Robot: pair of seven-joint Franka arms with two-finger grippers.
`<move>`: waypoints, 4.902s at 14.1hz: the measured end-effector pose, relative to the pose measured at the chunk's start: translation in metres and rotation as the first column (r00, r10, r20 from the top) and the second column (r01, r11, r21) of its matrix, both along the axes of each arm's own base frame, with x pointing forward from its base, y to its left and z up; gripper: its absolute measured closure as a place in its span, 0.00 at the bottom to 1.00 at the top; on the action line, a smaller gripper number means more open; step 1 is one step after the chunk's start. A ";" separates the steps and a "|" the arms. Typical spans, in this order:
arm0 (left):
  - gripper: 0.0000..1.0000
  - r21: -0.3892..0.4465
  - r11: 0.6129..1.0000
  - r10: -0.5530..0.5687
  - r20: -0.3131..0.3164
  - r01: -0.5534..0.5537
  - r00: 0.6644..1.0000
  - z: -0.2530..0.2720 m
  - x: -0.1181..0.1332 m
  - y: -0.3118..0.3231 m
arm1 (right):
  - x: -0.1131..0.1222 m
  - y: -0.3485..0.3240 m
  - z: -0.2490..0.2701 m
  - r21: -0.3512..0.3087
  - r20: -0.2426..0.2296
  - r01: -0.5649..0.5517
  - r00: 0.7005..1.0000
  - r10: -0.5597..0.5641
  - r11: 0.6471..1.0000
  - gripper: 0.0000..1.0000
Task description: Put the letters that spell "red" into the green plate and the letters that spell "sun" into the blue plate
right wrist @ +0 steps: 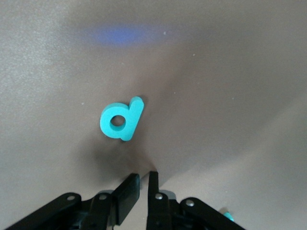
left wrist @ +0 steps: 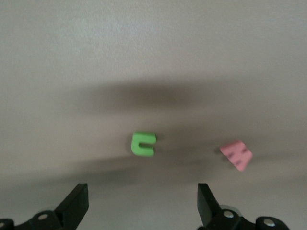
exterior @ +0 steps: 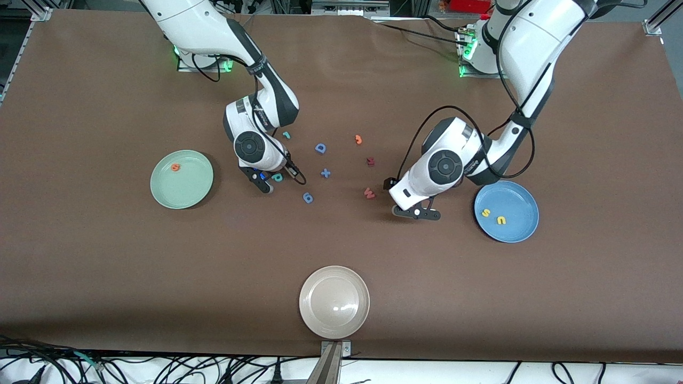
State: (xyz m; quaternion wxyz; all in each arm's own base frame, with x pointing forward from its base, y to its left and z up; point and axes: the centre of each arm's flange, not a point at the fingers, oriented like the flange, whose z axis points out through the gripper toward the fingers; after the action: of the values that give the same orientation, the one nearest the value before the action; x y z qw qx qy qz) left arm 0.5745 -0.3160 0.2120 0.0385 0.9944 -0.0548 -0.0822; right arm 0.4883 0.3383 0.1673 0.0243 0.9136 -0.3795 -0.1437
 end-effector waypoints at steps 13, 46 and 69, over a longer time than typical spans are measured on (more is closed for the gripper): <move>0.11 0.059 0.998 -0.014 0.052 0.011 0.999 -0.037 -0.013 -0.012 | 0.009 -0.005 0.005 0.002 0.031 0.035 0.999 -0.035 0.999 0.96; 0.73 0.073 0.970 -0.230 -0.029 0.232 0.973 0.041 0.063 0.244 | -0.069 -0.039 0.167 0.132 0.098 -0.776 0.629 0.771 0.617 0.01; 0.00 0.068 0.944 -0.324 -0.016 0.324 0.946 0.271 0.083 0.245 | -0.130 -0.007 0.009 0.068 0.191 -0.763 0.642 0.742 0.643 0.24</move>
State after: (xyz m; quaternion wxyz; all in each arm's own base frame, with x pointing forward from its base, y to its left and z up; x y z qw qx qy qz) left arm 0.6576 -0.0710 0.4828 -0.0102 0.9724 -0.2144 -0.0916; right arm 0.3585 0.3310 0.1767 -0.0109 0.9957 0.0463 -0.0800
